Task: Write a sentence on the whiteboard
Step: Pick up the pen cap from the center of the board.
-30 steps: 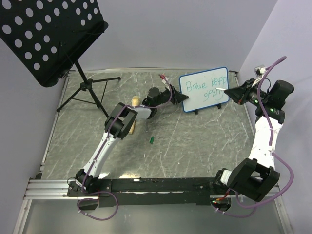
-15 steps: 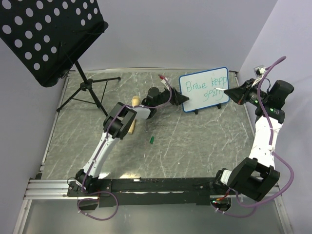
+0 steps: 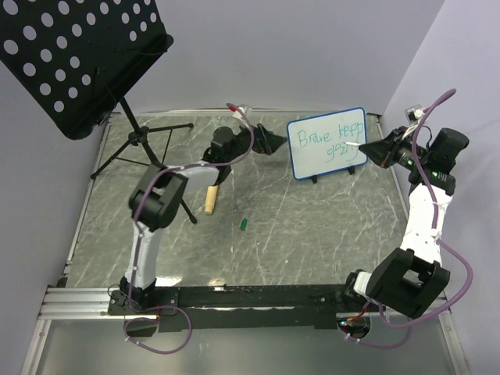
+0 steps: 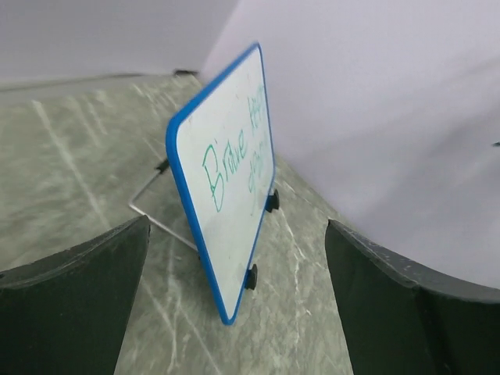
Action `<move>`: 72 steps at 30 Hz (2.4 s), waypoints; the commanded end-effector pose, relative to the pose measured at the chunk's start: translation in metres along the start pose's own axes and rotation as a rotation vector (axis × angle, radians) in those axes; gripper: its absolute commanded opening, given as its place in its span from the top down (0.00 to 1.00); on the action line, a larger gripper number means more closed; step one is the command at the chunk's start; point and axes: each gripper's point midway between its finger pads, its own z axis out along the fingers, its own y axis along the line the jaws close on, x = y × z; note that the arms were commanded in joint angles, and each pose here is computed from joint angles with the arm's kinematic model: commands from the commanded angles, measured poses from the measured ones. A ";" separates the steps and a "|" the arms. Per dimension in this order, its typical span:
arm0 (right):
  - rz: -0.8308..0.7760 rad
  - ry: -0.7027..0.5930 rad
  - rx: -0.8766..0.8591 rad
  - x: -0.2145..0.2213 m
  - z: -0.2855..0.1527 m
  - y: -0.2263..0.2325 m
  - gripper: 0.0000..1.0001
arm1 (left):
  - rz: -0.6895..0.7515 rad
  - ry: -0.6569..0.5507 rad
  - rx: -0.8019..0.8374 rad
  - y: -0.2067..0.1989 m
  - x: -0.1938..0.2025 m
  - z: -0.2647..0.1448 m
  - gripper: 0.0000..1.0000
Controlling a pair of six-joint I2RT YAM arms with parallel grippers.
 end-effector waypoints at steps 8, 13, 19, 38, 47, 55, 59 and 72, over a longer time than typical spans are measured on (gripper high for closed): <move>-0.053 0.081 -0.132 0.021 0.035 0.027 1.00 | 0.079 0.136 -0.204 -0.066 -0.030 -0.117 0.02; -0.041 0.136 -0.194 0.036 0.054 0.042 1.00 | 0.080 0.336 -0.344 -0.089 0.015 -0.182 0.07; -0.039 0.176 -0.245 0.048 0.068 0.055 1.00 | 0.005 0.524 -0.494 -0.080 0.102 -0.244 0.20; -0.016 0.192 -0.266 0.055 0.072 0.056 1.00 | 0.166 0.938 -0.839 -0.029 0.171 -0.240 0.51; -0.017 0.193 -0.271 0.054 0.072 0.056 1.00 | 0.291 1.046 -0.935 -0.028 0.177 -0.237 0.56; -0.019 0.188 -0.274 0.053 0.071 0.058 1.00 | 0.335 1.077 -0.957 -0.021 0.183 -0.228 0.65; -0.019 0.188 -0.277 0.053 0.070 0.058 1.00 | 0.362 1.094 -0.975 -0.015 0.186 -0.228 0.64; -0.015 0.186 -0.276 0.053 0.069 0.057 1.00 | 0.330 1.137 -0.953 -0.014 0.202 -0.233 0.69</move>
